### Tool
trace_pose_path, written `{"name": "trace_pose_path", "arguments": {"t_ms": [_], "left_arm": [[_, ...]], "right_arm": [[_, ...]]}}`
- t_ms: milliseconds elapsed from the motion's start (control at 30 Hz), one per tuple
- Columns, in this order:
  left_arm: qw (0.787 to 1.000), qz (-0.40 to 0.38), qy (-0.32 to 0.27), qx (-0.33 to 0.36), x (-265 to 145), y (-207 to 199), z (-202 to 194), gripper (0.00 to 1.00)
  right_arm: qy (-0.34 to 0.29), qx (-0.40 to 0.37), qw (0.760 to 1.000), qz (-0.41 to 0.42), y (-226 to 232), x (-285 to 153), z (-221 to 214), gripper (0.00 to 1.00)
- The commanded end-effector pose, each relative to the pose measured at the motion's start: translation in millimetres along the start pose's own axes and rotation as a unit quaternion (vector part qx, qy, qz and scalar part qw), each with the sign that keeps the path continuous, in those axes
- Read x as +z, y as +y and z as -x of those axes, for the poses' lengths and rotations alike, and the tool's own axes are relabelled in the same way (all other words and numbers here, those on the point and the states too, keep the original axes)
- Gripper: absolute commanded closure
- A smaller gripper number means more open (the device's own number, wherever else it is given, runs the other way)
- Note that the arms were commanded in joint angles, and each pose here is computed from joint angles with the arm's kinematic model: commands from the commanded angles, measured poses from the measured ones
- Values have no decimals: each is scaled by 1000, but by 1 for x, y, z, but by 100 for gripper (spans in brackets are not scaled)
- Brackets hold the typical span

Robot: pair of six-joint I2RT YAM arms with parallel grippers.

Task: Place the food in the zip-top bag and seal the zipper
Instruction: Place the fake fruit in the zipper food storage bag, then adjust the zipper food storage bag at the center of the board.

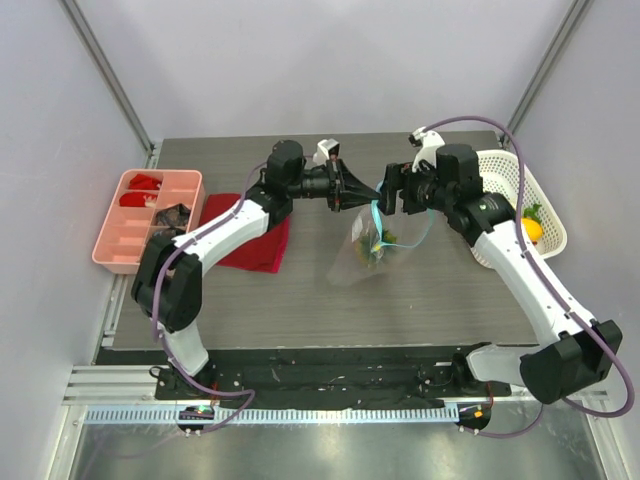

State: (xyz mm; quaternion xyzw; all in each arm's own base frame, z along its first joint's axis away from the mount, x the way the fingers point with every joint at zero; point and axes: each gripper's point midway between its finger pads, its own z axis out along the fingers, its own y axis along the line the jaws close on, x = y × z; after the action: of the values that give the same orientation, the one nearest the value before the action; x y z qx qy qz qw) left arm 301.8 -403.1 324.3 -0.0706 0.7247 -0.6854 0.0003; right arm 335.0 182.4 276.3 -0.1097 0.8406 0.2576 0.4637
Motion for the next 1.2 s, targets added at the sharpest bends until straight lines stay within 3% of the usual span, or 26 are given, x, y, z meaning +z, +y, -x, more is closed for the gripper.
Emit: {"name": "trace_pose_path", "arguments": {"t_ms": [0,133,300,600,733,867,967,1167], "left_arm": [[999,-19,-36,15,10,7,15,100],[999,-20,-40,15,10,17,18,100],[999,-15,-45,13,6,26,23,100],[988,126,-59,67,-15,71,26,100],[962,199,-80,170,-33,60,27,100],[917,284,-94,265,-58,67,25,100],[902,303,-87,294,-68,65,19,100],[850,351,-51,388,-75,64,1,100]], "right_arm": [[117,-102,978,136,50,-36,-32,16],[137,-85,981,108,37,-54,-33,14],[150,-31,986,59,-13,-75,-38,13],[140,-53,986,76,-16,-78,-34,14],[149,-24,988,35,-34,-67,-43,18],[151,15,988,20,-46,-47,-42,23],[155,51,986,39,-45,-30,-40,29],[146,112,978,97,-29,-9,-26,28]]}}
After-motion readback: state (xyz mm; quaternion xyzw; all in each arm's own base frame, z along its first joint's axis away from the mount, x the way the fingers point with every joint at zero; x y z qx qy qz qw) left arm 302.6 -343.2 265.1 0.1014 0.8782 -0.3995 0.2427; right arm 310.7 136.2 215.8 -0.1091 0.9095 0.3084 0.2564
